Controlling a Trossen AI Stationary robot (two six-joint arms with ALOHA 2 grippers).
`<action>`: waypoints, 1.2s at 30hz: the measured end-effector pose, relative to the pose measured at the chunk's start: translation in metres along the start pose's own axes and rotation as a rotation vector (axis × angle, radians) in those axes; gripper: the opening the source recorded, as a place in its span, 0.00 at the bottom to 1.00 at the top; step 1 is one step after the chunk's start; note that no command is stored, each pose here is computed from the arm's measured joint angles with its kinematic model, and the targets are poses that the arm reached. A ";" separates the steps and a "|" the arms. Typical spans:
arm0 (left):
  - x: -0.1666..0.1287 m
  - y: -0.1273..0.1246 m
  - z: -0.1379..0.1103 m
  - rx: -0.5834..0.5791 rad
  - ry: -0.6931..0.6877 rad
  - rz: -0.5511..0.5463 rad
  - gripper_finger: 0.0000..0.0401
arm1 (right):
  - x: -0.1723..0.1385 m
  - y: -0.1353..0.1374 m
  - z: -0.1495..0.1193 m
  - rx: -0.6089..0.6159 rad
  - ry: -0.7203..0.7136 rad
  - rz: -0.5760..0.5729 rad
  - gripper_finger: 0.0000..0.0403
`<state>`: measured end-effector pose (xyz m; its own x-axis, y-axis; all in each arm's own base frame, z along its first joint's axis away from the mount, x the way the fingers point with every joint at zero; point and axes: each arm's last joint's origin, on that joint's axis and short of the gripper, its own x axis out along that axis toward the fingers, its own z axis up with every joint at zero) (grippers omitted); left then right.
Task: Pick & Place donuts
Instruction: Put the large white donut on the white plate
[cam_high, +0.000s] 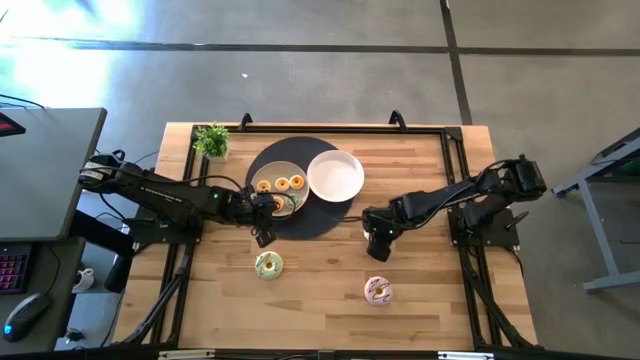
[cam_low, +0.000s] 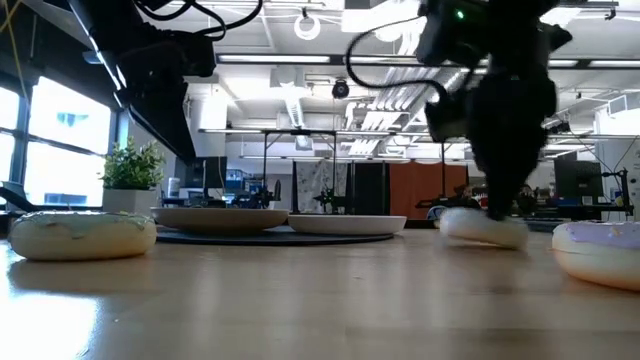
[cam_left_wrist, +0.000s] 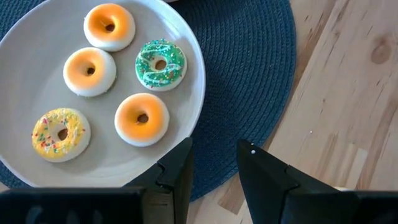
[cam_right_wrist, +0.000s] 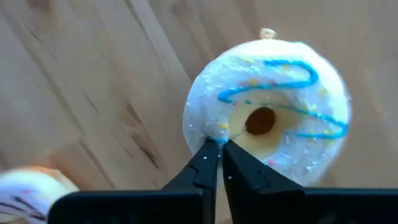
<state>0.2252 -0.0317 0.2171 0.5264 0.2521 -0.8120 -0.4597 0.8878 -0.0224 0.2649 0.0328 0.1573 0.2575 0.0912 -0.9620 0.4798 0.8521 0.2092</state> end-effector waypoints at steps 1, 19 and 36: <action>0.000 0.000 0.000 0.000 0.000 0.000 0.30 | -0.004 0.003 0.004 -0.004 -0.014 0.009 0.04; 0.000 -0.001 0.001 -0.003 -0.014 -0.008 0.30 | -0.092 -0.037 0.114 -0.156 -0.524 -0.310 0.01; 0.000 -0.004 0.007 0.030 -0.073 -0.031 0.30 | -0.031 -0.116 0.101 -0.020 -0.690 -0.108 0.01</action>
<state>0.2317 -0.0326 0.2215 0.5911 0.2505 -0.7667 -0.4211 0.9066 -0.0285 0.2857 -0.1209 0.1802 0.6861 -0.3373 -0.6445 0.5190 0.8478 0.1088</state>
